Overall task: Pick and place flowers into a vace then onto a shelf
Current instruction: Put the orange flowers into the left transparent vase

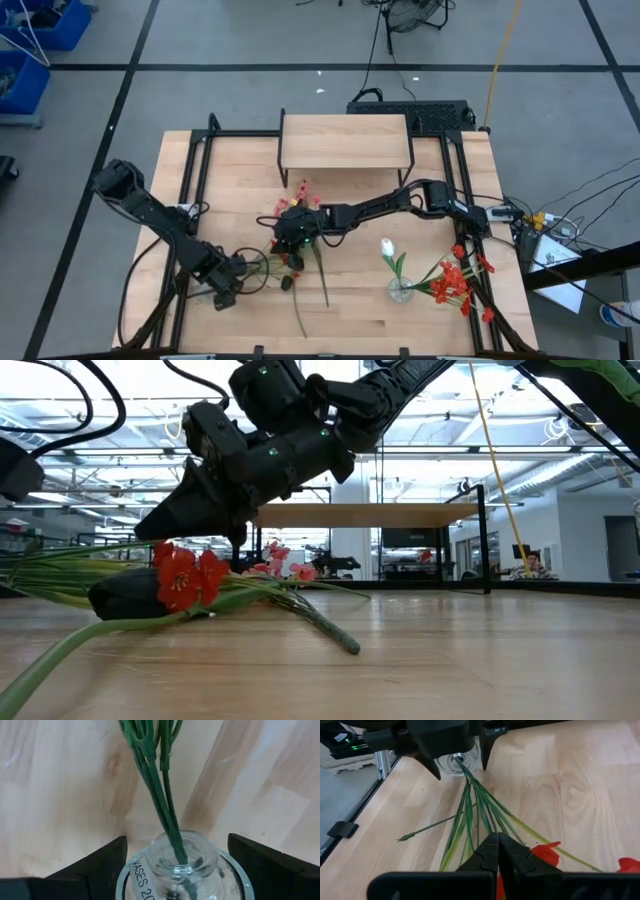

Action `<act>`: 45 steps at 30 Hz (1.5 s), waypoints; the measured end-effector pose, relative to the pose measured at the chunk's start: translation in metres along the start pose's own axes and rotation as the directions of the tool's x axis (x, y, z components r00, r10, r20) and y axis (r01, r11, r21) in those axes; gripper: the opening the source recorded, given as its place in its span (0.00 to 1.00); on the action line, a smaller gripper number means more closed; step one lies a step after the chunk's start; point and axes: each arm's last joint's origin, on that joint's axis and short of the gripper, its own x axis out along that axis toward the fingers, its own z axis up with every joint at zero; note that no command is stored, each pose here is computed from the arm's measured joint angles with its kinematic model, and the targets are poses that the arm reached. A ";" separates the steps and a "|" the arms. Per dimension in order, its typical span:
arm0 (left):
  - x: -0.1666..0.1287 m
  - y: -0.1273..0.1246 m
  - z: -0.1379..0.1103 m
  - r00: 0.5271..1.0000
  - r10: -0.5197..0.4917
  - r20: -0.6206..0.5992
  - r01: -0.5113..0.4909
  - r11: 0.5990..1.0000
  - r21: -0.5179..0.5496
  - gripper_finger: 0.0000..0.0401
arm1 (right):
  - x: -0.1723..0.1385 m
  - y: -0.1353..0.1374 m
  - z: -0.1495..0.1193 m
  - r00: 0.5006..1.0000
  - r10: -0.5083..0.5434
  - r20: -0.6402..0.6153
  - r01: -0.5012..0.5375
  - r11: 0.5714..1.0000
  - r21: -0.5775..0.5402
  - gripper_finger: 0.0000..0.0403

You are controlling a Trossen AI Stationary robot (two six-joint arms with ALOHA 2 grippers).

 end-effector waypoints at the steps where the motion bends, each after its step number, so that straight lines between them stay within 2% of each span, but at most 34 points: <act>1: 0.000 0.000 0.000 1.000 -0.004 0.003 0.004 1.000 0.000 0.82 | 0.000 0.000 0.000 1.000 0.000 0.000 0.000 1.000 0.000 0.00; 7: 0.000 0.000 0.001 1.000 0.010 0.025 -0.009 0.999 -0.044 0.82 | 0.000 0.000 0.001 1.000 0.003 0.005 -0.002 0.999 -0.035 0.00; 15: -0.001 0.000 0.006 0.991 0.033 0.129 -0.018 0.993 -0.119 0.82 | 0.000 0.005 0.001 1.000 0.012 0.000 -0.012 0.998 -0.064 0.00; 25: -0.004 0.002 0.021 0.955 0.063 0.289 -0.006 0.981 -0.193 0.82 | -0.017 0.017 0.022 0.999 0.022 0.038 -0.018 0.996 -0.092 0.00; 33: -0.007 0.007 0.036 0.905 0.106 0.412 0.007 0.965 -0.262 0.82 | -0.021 0.014 0.019 0.999 0.005 -0.033 -0.006 1.000 -0.022 0.00; 37: -0.009 0.008 0.042 0.861 0.134 0.491 0.015 0.957 -0.289 0.82 | -0.021 0.016 0.020 1.000 0.010 -0.020 -0.009 0.999 0.049 0.00; 43: -0.014 0.012 0.053 0.770 0.203 0.605 0.018 0.941 -0.339 0.82 | -0.024 0.018 0.023 1.000 0.012 -0.016 -0.011 0.998 0.055 0.00; 45: -0.015 0.014 0.056 0.753 0.219 0.620 0.017 0.936 -0.351 0.82 | -0.029 0.021 0.029 1.000 0.016 0.003 -0.016 0.998 0.066 0.00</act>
